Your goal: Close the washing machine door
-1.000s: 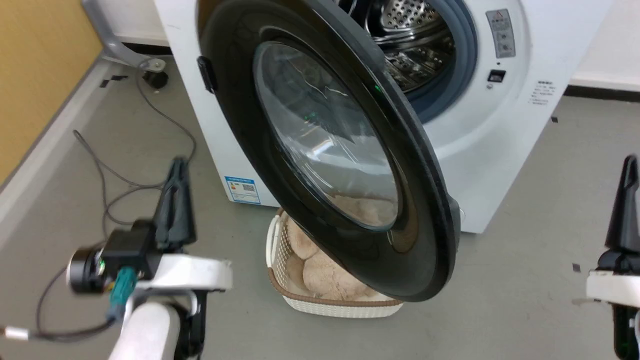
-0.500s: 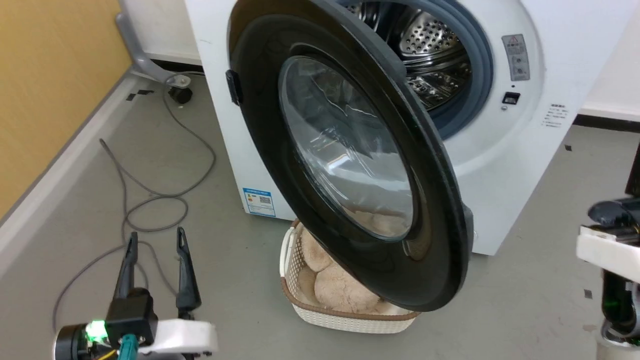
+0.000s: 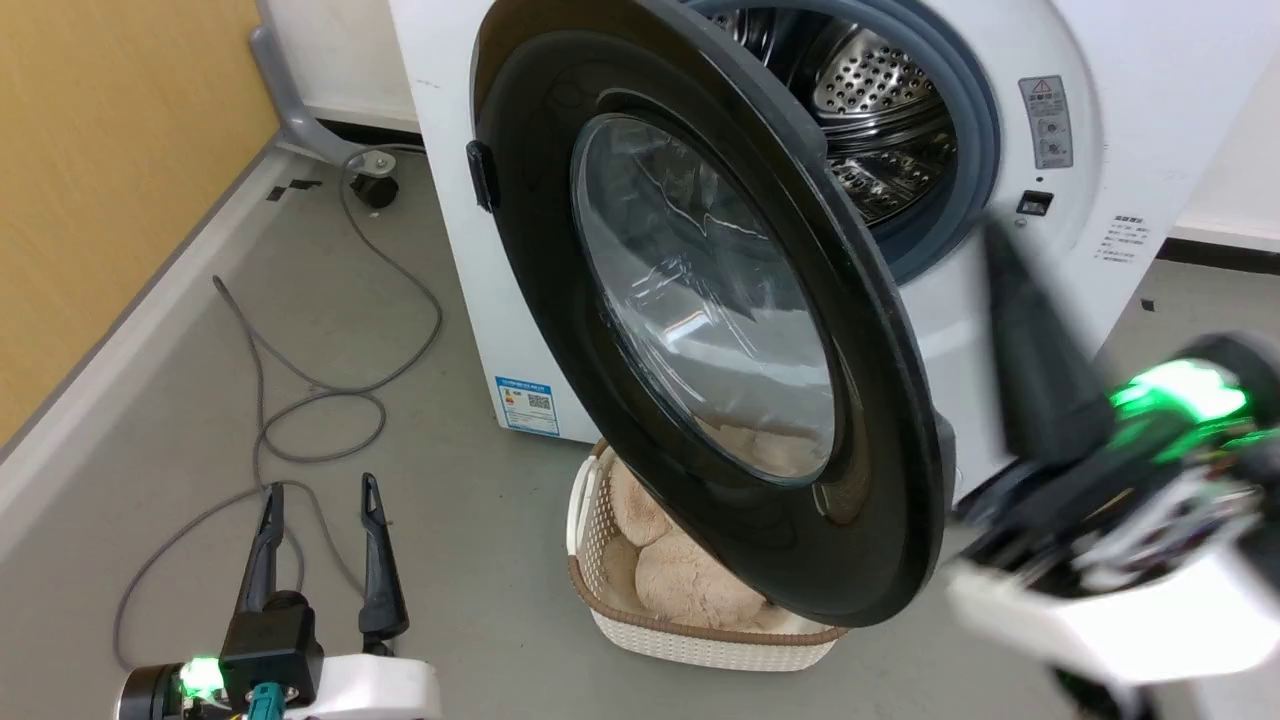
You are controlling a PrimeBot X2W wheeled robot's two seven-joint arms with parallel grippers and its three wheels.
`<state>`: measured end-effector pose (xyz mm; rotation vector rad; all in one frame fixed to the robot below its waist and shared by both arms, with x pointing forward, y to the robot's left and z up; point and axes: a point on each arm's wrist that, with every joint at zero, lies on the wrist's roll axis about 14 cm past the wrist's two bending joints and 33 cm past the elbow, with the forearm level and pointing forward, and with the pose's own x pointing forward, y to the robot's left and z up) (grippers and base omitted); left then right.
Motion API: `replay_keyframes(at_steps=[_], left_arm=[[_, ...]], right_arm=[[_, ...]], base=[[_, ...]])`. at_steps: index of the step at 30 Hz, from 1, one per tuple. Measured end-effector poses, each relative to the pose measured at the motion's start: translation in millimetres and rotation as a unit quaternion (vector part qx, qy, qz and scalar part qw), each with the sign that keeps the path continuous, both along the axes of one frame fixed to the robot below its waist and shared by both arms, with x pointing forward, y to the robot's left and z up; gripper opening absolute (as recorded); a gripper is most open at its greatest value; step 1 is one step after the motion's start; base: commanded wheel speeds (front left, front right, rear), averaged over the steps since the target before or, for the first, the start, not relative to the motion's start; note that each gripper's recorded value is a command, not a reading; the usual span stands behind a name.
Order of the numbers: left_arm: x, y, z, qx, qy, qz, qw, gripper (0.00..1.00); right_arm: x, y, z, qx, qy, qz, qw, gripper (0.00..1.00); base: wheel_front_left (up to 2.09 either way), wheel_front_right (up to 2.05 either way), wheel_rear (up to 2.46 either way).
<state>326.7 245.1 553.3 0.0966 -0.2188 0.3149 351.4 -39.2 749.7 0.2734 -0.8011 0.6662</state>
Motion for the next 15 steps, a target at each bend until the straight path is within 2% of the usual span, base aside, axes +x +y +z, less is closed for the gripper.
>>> replay_keyframes(at_steps=[3,6,12,15], left_arm=[[1,-1,1,0.000,-0.001,-0.003,1.000,1.00],[2,-2,0,-0.001,-0.001,-0.005,1.000,1.00],[4,-7,-1,0.000,0.001,-0.012,1.000,1.00],[6,-9,-2,0.000,0.002,-0.015,1.000,1.00]], right_arm=[[-6,24,-26,-0.048,0.028,0.046,0.997,0.00],[-8,37,-54,-0.099,0.054,0.065,0.991,0.00],[-2,45,-121,-0.200,0.112,0.065,0.971,0.00],[3,40,-154,-0.228,0.154,0.054,0.960,0.00]], base=[[0.00,0.00,0.00],[0.00,0.00,0.00],[0.00,0.00,0.00],[0.00,0.00,0.00]])
